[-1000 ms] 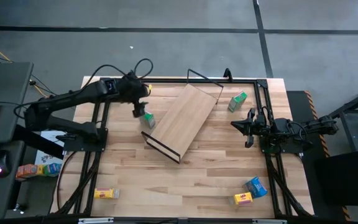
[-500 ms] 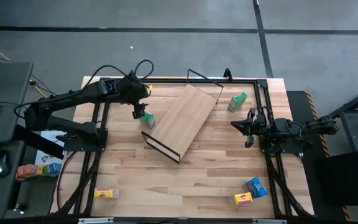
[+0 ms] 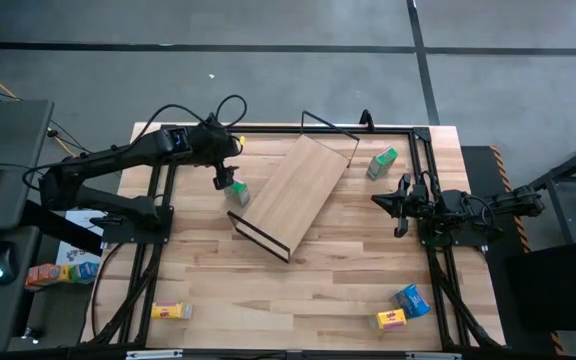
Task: Stack cereal on shelf
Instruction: Put the left green cereal box on the shelf
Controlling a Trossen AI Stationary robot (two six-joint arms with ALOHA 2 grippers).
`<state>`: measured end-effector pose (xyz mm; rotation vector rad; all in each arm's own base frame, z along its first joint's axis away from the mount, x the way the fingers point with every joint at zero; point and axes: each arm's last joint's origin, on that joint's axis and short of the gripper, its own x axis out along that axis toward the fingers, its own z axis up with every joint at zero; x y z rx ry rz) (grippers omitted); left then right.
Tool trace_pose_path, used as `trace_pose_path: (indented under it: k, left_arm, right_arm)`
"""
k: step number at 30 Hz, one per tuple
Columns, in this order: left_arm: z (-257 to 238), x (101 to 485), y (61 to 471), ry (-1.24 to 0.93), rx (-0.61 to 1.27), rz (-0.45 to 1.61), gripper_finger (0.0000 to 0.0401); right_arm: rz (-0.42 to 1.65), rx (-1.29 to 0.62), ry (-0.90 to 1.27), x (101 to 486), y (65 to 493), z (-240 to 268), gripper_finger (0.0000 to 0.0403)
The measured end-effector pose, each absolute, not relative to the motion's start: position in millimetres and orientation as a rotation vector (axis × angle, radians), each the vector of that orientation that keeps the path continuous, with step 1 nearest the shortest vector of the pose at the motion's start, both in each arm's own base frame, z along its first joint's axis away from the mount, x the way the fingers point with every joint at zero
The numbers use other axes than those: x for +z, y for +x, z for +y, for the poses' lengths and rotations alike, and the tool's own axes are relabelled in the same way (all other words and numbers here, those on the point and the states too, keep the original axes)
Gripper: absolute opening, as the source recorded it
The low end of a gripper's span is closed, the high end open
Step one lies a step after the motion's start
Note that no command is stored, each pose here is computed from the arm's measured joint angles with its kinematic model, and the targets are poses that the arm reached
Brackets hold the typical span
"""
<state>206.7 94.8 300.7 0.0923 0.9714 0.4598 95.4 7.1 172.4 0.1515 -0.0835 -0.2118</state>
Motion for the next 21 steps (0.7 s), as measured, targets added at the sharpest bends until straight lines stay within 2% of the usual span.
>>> trace_pose_path:
  k: [6,8,12,15,21]
  left_arm:
    - [95,301,207,0.0,0.507,0.936,0.0315]
    - [93,301,208,0.054,0.417,0.948,0.0315]
    - [88,302,212,0.194,0.088,0.906,0.0315]
    - [89,303,216,0.282,0.016,0.862,0.0315]
    - [97,291,218,0.361,-0.046,0.943,0.0315]
  right_arm:
    - [-0.084,-0.212,0.152,172,95,7,0.0]
    - [-0.084,-0.212,0.152,172,95,7,0.0]
    - [-0.083,-0.212,0.152,172,95,7,0.0]
    - [-0.084,-0.212,0.152,172,95,7,0.0]
    - [-0.084,-0.212,0.152,173,95,7,0.0]
